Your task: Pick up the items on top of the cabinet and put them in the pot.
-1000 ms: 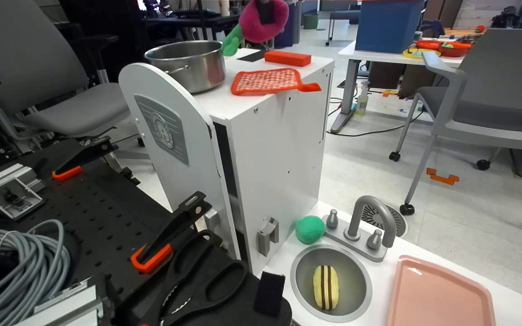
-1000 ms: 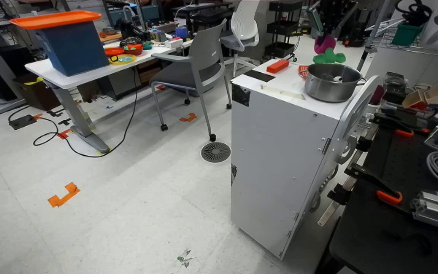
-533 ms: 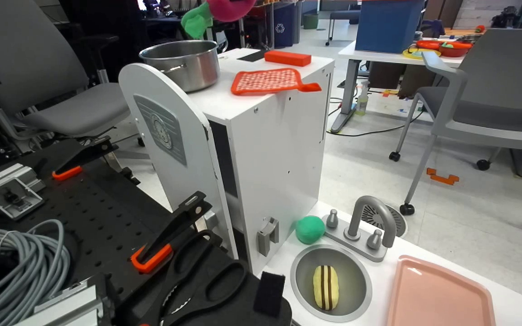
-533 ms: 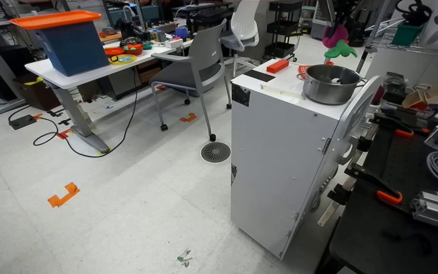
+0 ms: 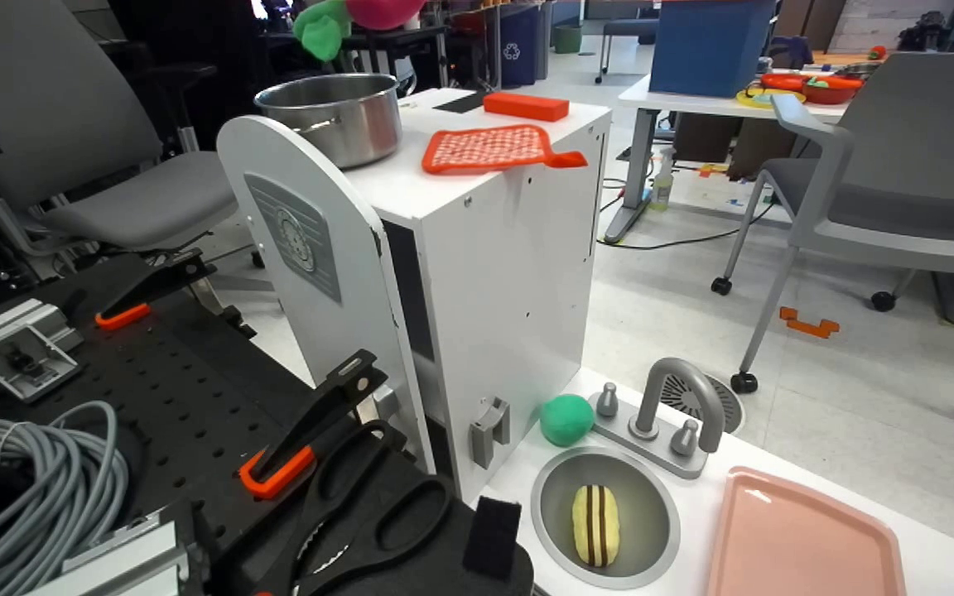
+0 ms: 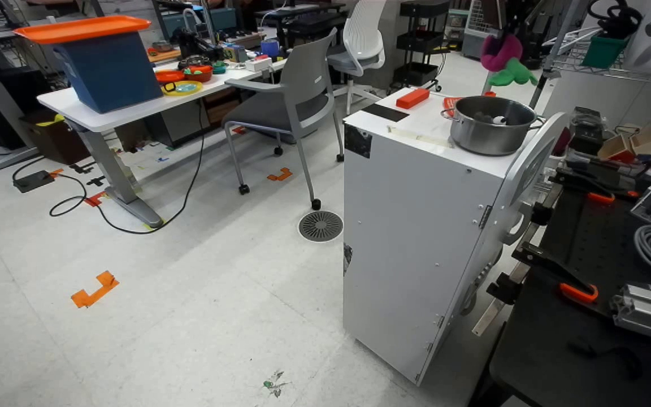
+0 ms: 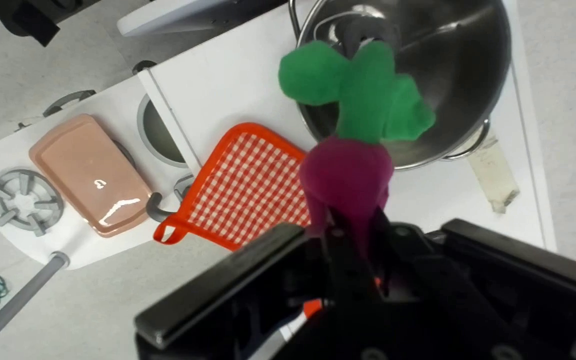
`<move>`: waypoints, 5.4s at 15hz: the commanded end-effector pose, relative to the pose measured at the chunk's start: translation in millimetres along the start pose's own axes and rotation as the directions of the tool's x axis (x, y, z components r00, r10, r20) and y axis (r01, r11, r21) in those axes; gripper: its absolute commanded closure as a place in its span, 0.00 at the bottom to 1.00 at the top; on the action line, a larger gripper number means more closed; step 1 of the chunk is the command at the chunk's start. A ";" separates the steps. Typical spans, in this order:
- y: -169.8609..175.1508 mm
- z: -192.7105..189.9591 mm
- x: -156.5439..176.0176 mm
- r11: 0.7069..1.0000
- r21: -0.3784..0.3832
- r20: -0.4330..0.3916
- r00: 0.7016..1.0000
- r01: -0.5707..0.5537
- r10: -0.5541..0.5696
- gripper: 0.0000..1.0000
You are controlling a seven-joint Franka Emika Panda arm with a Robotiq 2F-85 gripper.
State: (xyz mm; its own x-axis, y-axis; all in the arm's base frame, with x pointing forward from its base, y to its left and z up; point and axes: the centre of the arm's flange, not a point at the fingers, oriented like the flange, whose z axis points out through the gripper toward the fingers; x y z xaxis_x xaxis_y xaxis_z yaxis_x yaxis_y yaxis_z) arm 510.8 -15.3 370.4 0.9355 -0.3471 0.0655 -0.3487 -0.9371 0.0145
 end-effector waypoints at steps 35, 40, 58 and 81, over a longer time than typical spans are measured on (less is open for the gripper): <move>38.4 7.3 32.8 0.997 0.071 -0.011 0.999 0.033 -0.033 0.00; 57.6 20.8 54.9 0.995 0.052 -0.009 0.997 -0.081 0.082 0.00; 135.2 85.4 77.3 0.958 -0.052 0.053 0.958 -0.281 0.283 0.00; 92.6 86.1 76.3 0.744 0.005 -0.021 0.744 -0.668 0.668 0.00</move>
State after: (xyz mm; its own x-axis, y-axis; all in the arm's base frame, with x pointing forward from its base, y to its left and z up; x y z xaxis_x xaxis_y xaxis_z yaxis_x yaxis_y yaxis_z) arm 557.9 -135.4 278.8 0.5007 -0.8619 0.0802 -0.8633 -0.5040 -0.0261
